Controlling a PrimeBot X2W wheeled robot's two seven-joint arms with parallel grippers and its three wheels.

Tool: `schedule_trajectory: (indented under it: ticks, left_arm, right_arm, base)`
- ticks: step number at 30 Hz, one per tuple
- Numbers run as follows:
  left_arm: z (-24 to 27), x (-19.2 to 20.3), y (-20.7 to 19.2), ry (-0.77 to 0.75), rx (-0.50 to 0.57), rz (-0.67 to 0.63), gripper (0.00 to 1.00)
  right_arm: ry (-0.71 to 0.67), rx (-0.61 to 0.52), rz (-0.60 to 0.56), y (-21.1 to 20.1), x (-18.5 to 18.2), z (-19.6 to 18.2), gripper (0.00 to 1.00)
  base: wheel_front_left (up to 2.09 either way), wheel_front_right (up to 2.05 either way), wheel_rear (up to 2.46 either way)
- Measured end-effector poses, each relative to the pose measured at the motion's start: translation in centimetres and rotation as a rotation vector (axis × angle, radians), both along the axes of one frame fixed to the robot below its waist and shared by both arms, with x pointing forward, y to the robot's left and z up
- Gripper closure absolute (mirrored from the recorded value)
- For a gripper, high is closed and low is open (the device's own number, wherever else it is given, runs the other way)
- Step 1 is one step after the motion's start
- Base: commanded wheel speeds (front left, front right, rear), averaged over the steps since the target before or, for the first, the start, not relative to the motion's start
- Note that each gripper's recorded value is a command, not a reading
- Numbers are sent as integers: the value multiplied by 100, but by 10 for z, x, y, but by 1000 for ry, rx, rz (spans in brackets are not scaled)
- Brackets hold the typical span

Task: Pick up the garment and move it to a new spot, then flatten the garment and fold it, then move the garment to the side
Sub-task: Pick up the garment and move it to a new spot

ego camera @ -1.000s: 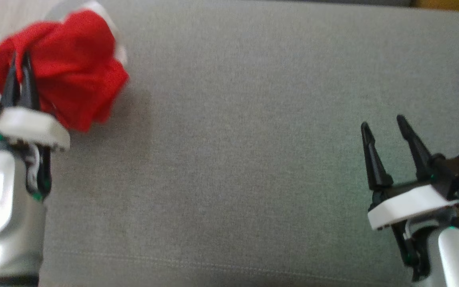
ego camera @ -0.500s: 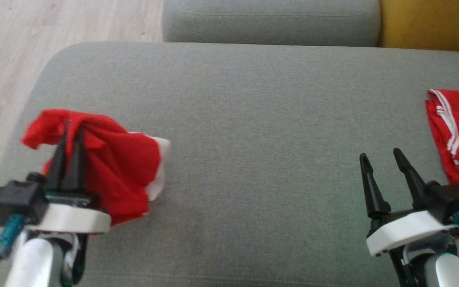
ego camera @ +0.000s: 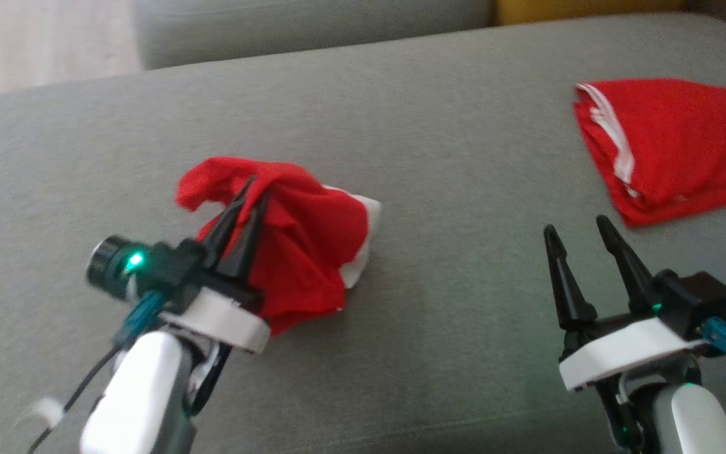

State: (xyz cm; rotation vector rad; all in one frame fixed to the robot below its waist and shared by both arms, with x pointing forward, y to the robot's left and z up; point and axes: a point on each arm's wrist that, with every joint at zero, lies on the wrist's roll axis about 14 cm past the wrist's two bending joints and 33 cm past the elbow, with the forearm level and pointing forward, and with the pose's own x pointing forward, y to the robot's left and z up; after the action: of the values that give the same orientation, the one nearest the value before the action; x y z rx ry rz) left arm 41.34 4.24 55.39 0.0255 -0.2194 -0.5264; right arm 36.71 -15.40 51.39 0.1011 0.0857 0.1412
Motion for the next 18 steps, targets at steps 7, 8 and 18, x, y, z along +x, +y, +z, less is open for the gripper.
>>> schedule_trajectory:
  ticks: [7, 8, 18]
  left_arm:
    - [-37, 8, -73, 102, 42, -206, 100]
    - [-42, 9, -84, 118, 45, -234, 100]
    - [-81, 21, -115, 264, 23, -298, 0]
  right_arm:
    - [15, 20, -105, -32, -9, -7, 0]
    - [25, 21, -123, -37, -12, -11, 0]
    - [81, 27, -191, -57, -17, -31, 0]
  base:
    - [0, 0, 0]
    - [0, 0, 0]
    - [0, 0, 0]
